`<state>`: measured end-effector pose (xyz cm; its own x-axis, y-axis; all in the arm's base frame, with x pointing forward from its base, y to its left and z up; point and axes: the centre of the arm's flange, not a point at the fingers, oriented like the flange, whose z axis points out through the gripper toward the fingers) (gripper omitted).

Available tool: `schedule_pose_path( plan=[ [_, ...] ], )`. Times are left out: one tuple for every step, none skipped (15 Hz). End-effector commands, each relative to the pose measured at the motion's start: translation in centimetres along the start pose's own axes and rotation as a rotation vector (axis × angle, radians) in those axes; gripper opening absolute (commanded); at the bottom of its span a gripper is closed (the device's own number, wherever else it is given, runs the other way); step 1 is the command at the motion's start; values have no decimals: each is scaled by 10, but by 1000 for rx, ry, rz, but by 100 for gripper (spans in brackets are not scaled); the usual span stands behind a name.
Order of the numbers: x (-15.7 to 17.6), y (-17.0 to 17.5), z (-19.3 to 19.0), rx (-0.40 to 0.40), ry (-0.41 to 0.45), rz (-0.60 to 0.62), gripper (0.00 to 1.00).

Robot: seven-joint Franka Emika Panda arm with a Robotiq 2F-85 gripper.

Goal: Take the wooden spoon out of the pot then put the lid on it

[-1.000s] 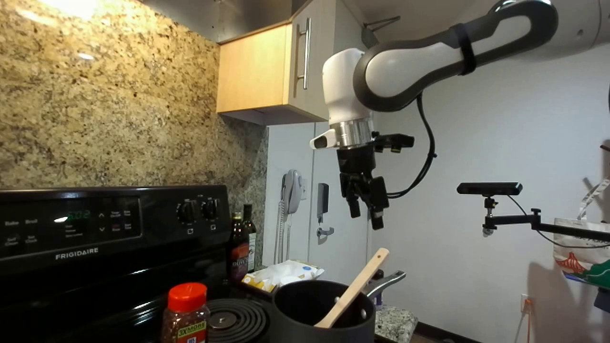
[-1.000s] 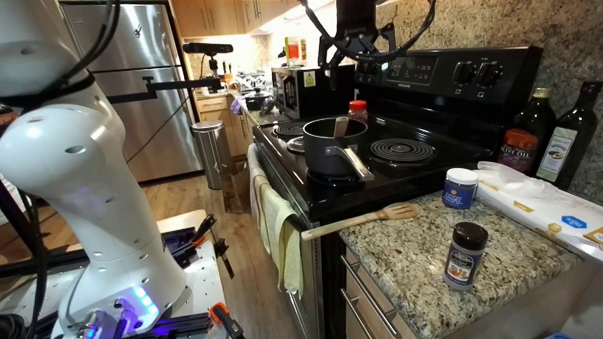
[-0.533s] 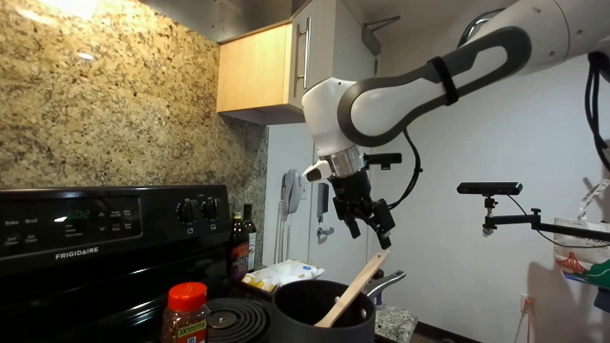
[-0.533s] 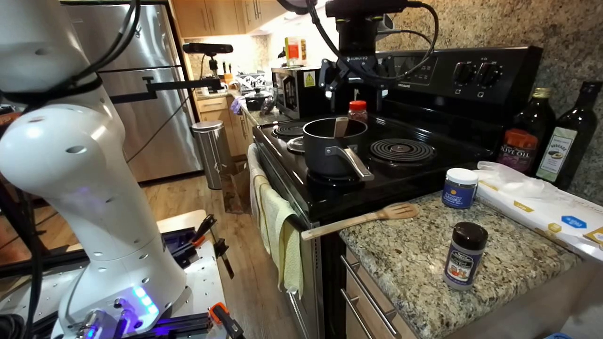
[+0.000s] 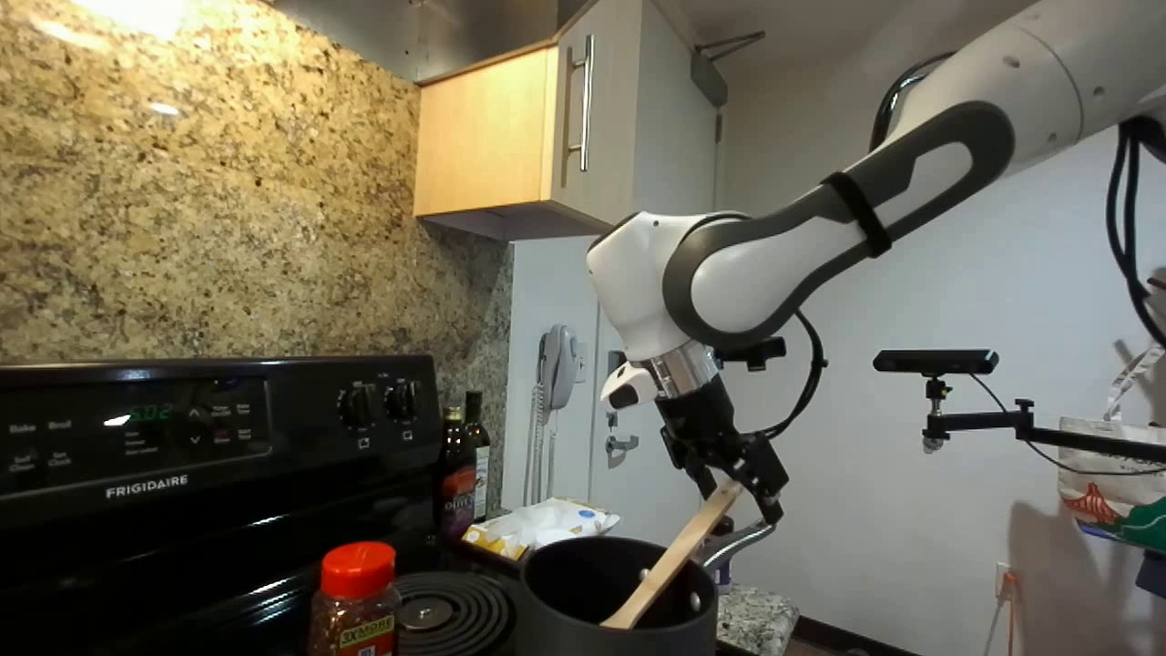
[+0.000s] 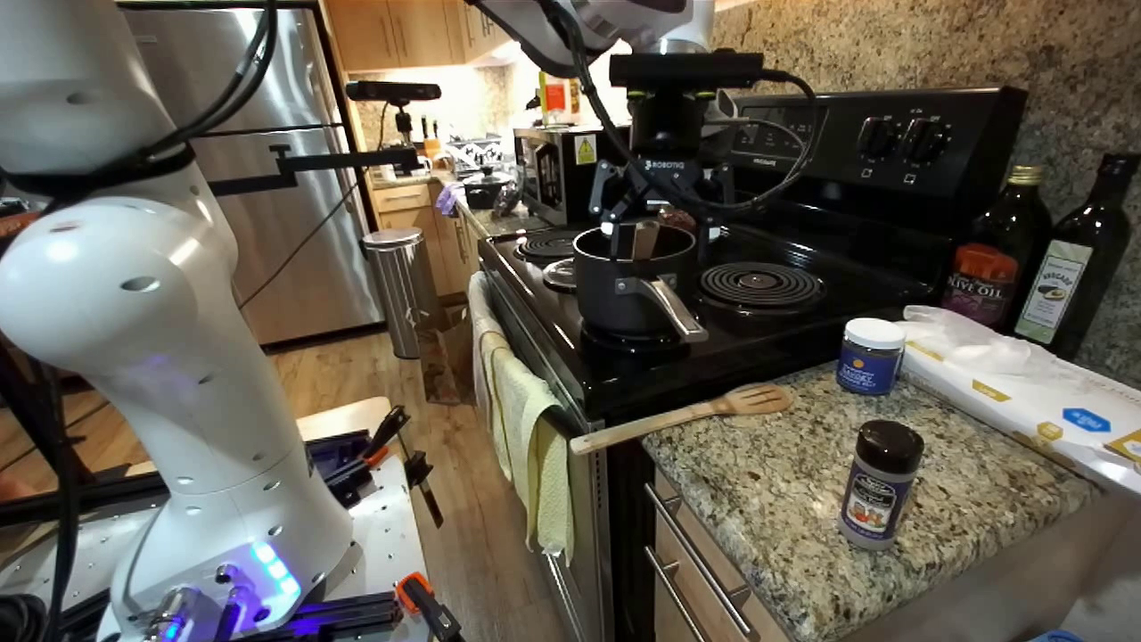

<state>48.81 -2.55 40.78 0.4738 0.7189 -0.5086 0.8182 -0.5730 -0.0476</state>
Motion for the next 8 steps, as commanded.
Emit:
schedule_pose_path(
  plan=[
    [3, -8, 13, -60, 53, -12, 100],
    [4, -9, 12, -82, 63, -7, 100],
    [6, -8, 12, -93, 76, -3, 100],
    [4, -8, 9, -105, 85, 3, 100],
    [4, -8, 7, -117, 88, 7, 100],
    [2, -8, 4, -126, 94, 13, 100],
    [0, -7, 2, -131, 98, 20, 100],
    [-1, -7, -1, -136, 98, 23, 100]
  ],
)
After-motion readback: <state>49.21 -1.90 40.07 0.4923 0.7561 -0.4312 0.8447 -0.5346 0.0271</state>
